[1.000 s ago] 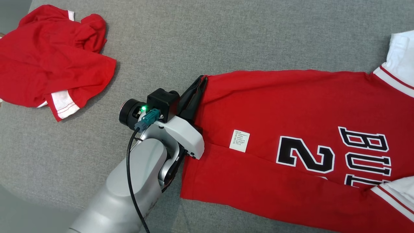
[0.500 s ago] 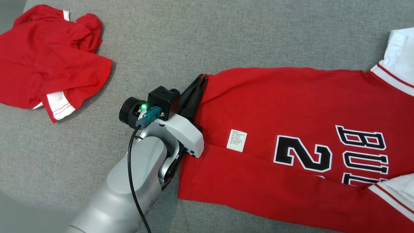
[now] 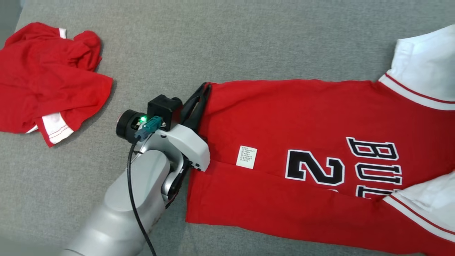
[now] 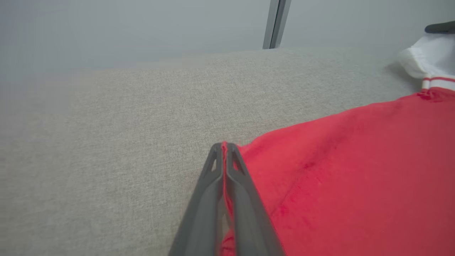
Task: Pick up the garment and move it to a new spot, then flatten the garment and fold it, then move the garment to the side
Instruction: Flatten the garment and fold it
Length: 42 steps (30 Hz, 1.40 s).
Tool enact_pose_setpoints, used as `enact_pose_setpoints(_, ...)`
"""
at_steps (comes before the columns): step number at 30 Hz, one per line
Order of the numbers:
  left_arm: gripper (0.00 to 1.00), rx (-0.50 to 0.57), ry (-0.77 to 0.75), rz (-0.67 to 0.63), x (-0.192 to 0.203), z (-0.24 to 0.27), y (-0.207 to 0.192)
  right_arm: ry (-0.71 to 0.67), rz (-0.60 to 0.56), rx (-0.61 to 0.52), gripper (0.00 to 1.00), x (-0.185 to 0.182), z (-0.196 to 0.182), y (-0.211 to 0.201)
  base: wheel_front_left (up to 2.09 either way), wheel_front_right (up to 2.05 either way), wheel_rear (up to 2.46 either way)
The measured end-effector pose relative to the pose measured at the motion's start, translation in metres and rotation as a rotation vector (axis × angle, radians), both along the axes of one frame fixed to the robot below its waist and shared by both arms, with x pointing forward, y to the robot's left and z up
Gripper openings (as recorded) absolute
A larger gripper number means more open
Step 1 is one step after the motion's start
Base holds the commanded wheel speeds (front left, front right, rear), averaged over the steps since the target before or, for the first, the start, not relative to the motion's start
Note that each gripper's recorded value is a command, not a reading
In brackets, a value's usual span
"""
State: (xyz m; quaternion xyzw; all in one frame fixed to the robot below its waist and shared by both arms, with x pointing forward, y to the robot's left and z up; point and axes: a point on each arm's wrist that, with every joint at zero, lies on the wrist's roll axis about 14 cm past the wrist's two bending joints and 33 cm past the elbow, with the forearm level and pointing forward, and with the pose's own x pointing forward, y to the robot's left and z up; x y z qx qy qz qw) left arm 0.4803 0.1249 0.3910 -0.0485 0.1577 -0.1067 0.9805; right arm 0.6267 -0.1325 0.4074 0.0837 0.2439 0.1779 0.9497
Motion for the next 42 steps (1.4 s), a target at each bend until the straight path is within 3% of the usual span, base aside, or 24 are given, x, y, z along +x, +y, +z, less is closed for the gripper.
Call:
enact_pose_setpoints(9, 0.00, 0.051, -0.041, -0.044, 0.002, 0.016, 0.002, -0.079, -0.019, 0.060, 0.00, -0.028, 0.042, -0.014, 0.00, 0.00, 0.00)
enact_pose_setpoints(18, 0.00, 0.090, -0.075, -0.101, -0.005, 0.035, -0.004, -0.085, -0.040, 0.117, 0.00, -0.078, 0.066, -0.033, 0.00, 0.00, 0.00)
enact_pose_setpoints(32, 0.00, 0.162, -0.085, -0.206, -0.037, 0.048, -0.007, 0.042, -0.037, 0.166, 0.00, -0.155, 0.061, -0.050, 0.00, 0.00, 0.00)
enact_pose_setpoints(42, 0.00, 0.211, -0.054, -0.296, -0.061, 0.046, -0.007, 0.118, -0.028, 0.178, 0.00, -0.177, 0.054, -0.055, 0.00, 0.00, 0.00)
